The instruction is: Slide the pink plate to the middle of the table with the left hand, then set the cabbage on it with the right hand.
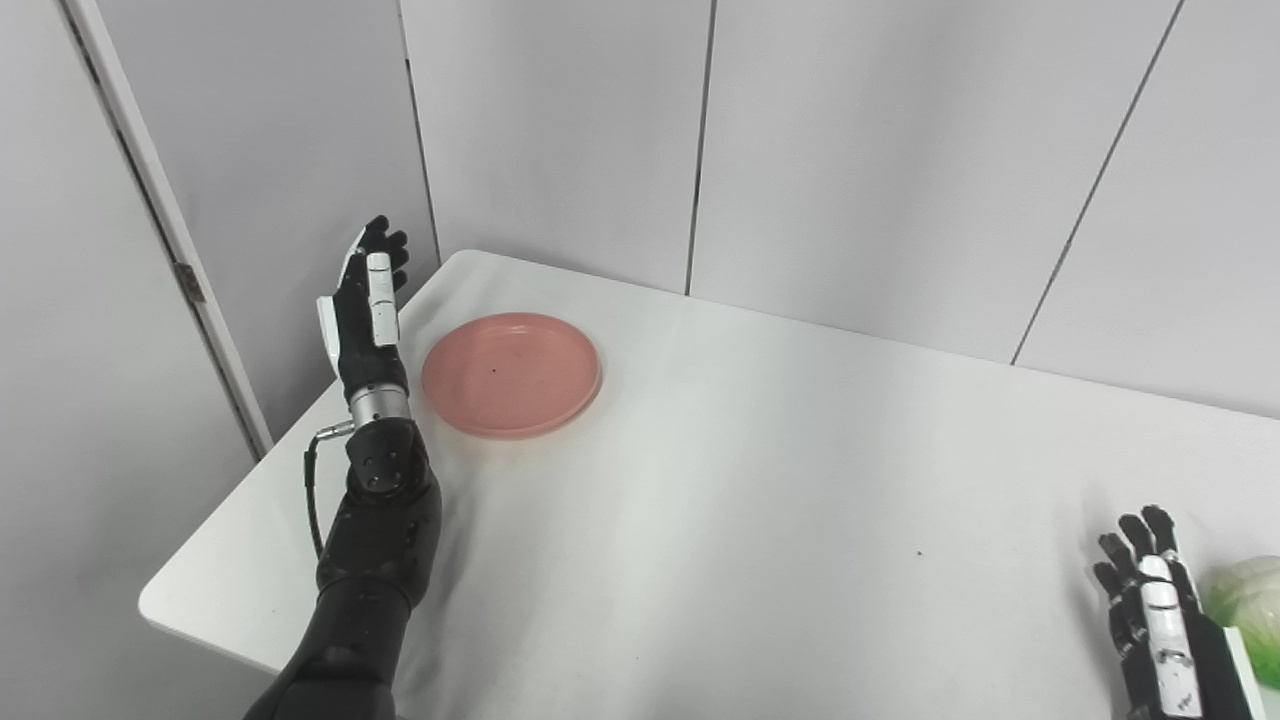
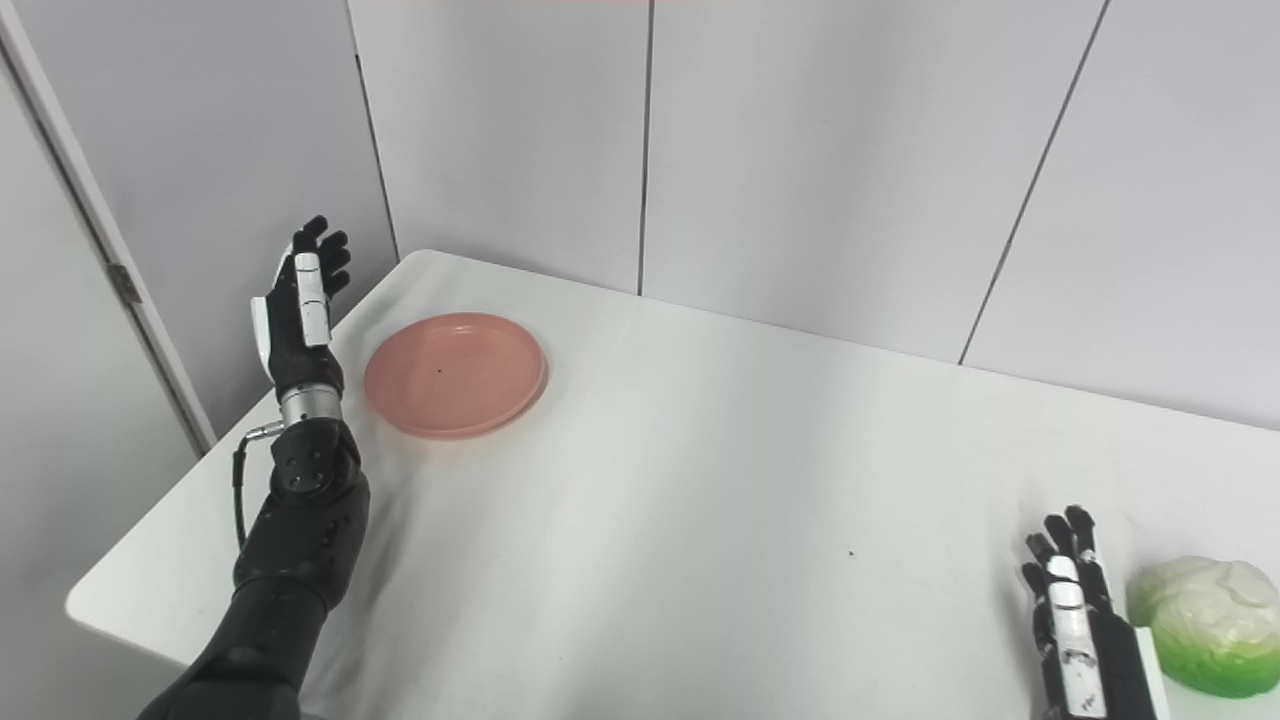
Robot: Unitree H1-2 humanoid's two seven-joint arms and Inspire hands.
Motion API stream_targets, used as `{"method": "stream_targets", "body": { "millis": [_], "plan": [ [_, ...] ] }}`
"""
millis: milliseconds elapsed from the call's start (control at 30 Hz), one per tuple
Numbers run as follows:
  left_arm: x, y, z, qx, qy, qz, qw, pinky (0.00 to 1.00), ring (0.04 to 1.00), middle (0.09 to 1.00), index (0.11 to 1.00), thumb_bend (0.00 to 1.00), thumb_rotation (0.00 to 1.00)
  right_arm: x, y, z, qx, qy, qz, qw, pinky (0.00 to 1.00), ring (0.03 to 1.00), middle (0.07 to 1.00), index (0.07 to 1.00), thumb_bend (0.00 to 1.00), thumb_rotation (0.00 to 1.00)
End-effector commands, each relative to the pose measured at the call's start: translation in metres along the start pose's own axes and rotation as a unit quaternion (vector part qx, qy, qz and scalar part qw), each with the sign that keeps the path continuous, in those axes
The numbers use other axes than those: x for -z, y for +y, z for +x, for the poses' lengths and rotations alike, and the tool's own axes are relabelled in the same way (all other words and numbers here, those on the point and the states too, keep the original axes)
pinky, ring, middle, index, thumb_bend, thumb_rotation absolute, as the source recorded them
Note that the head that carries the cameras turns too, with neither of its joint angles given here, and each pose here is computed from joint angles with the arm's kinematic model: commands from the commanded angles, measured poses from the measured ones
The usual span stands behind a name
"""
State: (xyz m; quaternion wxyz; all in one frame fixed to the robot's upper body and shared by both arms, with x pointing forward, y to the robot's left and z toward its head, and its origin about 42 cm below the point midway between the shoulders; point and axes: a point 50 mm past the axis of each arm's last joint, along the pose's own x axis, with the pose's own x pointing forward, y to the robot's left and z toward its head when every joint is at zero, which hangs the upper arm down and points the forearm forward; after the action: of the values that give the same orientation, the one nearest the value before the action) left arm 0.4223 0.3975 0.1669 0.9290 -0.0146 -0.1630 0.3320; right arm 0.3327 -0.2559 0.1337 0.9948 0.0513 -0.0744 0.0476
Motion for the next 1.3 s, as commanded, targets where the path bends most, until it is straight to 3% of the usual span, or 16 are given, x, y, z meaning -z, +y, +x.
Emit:
{"method": "stream_targets", "body": {
  "millis": [0,133,400,533,667,833,1100,1267],
  "plan": [
    [-0.022,0.0,0.022,-0.005,-0.032,-0.002,0.999,0.84,0.828,0.806,0.807,0.77,1.0,-0.011,0.002,0.001,-0.003,-0.028,-0.009,1.0,1.0,0.977,0.98,0.989,0.6,0.82],
    [-0.01,0.005,0.022,-0.001,-0.008,0.013,1.0,0.85,0.841,0.815,0.813,0.76,1.0,-0.011,0.001,0.001,-0.005,-0.033,-0.006,0.999,1.0,0.984,0.987,0.999,0.57,0.83],
    [0.008,-0.002,0.019,0.035,0.057,0.003,0.998,0.92,0.886,0.858,0.87,0.83,1.0,-0.01,0.003,0.002,-0.006,-0.042,0.001,0.999,1.0,0.972,0.978,0.997,0.56,0.83],
    [0.013,-0.006,0.015,0.054,0.065,0.026,0.996,0.93,0.898,0.874,0.88,0.85,1.0,-0.01,0.002,0.002,-0.008,-0.041,-0.001,0.999,1.0,0.979,0.977,0.992,0.6,0.82],
    [0.008,-0.011,0.013,0.076,0.039,0.066,0.994,0.91,0.906,0.896,0.908,0.82,1.0,-0.015,0.002,0.004,-0.009,-0.043,-0.001,0.999,1.0,0.979,0.977,0.992,0.57,0.82],
    [0.016,-0.019,0.011,0.084,0.068,0.046,0.993,0.9,0.915,0.908,0.916,0.81,1.0,-0.012,0.002,0.004,-0.001,-0.042,0.004,0.999,1.0,0.98,0.973,0.984,0.6,0.8],
    [0.026,-0.021,0.006,0.111,0.095,0.049,0.988,0.92,0.926,0.915,0.918,0.84,1.0,-0.014,0.003,0.004,0.001,-0.046,0.002,0.999,1.0,0.987,0.992,1.0,0.54,0.82],
    [0.027,-0.025,0.005,0.128,0.118,0.028,0.984,0.94,0.941,0.922,0.921,0.85,1.0,-0.012,0.001,0.005,0.002,-0.04,-0.002,0.999,1.0,0.989,0.984,0.998,0.57,0.82]
  ]
}}
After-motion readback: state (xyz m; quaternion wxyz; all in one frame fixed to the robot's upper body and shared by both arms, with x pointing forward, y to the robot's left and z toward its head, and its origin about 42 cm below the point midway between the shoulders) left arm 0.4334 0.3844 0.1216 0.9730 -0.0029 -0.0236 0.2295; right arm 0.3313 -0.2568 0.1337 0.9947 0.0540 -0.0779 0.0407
